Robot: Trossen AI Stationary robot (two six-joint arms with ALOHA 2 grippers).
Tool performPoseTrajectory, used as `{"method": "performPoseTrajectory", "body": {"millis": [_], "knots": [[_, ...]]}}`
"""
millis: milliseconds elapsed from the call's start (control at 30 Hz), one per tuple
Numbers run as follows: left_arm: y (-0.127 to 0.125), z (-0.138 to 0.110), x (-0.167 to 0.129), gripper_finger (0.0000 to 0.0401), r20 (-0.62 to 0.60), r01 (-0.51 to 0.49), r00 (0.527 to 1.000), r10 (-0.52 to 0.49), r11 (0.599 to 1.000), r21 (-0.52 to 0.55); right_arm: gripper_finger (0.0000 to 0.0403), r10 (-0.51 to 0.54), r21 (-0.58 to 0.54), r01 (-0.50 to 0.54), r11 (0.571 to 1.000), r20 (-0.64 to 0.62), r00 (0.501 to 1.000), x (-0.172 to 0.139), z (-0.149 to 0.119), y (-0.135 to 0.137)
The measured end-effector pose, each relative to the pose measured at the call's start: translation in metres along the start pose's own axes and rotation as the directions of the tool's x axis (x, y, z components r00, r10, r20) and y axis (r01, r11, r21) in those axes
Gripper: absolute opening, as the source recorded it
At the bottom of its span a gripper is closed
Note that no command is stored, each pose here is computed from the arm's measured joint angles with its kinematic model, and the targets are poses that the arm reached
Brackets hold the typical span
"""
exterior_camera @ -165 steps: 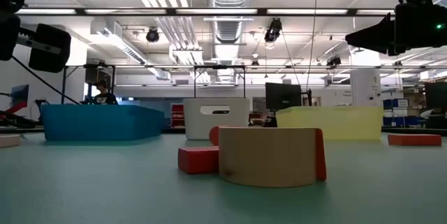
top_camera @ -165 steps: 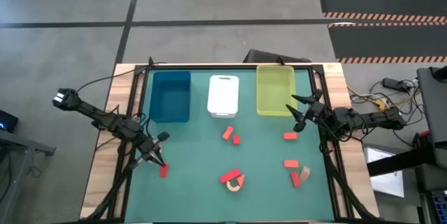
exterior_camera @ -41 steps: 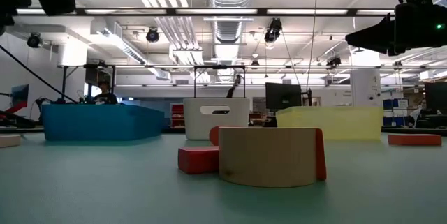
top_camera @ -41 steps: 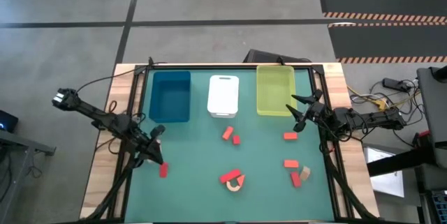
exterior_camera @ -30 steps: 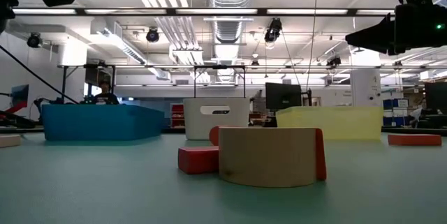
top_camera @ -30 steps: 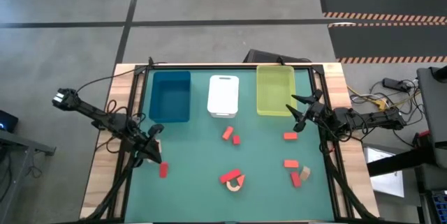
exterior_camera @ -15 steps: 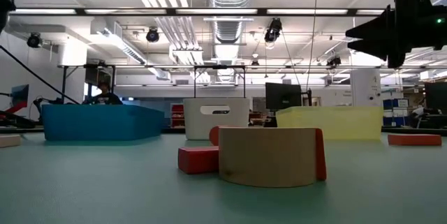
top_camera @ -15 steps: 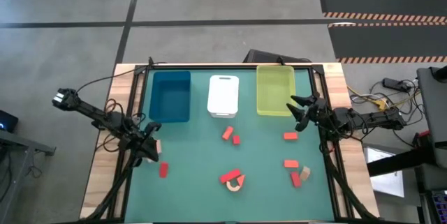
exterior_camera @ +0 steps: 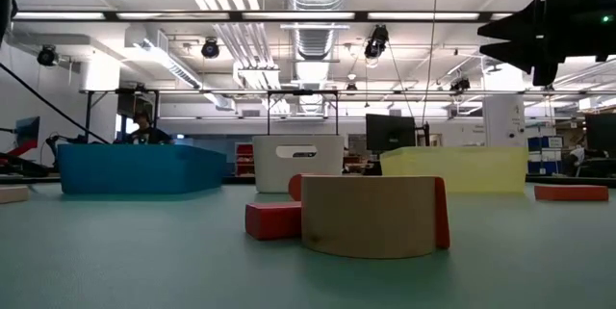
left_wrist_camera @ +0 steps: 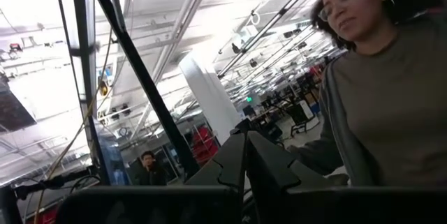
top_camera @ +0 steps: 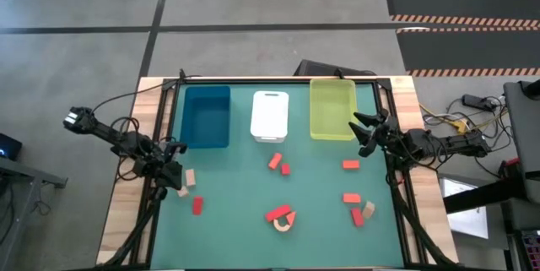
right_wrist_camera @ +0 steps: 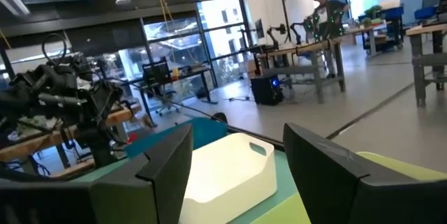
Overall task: Sort & place blocks by color
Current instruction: Put the top right orange block into the white bin
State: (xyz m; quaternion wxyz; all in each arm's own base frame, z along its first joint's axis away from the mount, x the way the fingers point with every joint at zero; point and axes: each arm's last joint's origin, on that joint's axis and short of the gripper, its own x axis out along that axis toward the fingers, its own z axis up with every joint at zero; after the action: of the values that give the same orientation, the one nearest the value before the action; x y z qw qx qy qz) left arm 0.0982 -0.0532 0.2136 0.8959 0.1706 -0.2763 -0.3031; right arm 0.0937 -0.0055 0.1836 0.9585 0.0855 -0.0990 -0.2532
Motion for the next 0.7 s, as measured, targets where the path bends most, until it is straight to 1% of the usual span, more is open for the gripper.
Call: {"method": "performPoseTrajectory", "body": {"millis": [500, 600, 700], "knots": [[0.0, -0.0001, 0.0, 0.0, -0.001, 0.0, 1.0, 0.0, 1.0, 0.001, 0.0215, 0.001, 0.006, -0.001, 1.0, 0.007, 1.0, 0.0, 0.0008, 0.0001], [0.0006, 0.0002, 0.0, 0.0, -0.002, -0.017, 1.0, 0.017, 1.0, 0.003, 0.0215, 0.006, 0.086, -0.009, 0.996, 0.031, 0.999, -0.0001, 0.0036, 0.0004], [0.0026, 0.0029, 0.0, 0.0, 0.016, -0.054, 0.998, 0.054, 0.998, 0.012, 0.0215, 0.059, 0.11, -0.063, 0.992, 0.041, 0.997, -0.0002, 0.0071, 0.0022]]}}
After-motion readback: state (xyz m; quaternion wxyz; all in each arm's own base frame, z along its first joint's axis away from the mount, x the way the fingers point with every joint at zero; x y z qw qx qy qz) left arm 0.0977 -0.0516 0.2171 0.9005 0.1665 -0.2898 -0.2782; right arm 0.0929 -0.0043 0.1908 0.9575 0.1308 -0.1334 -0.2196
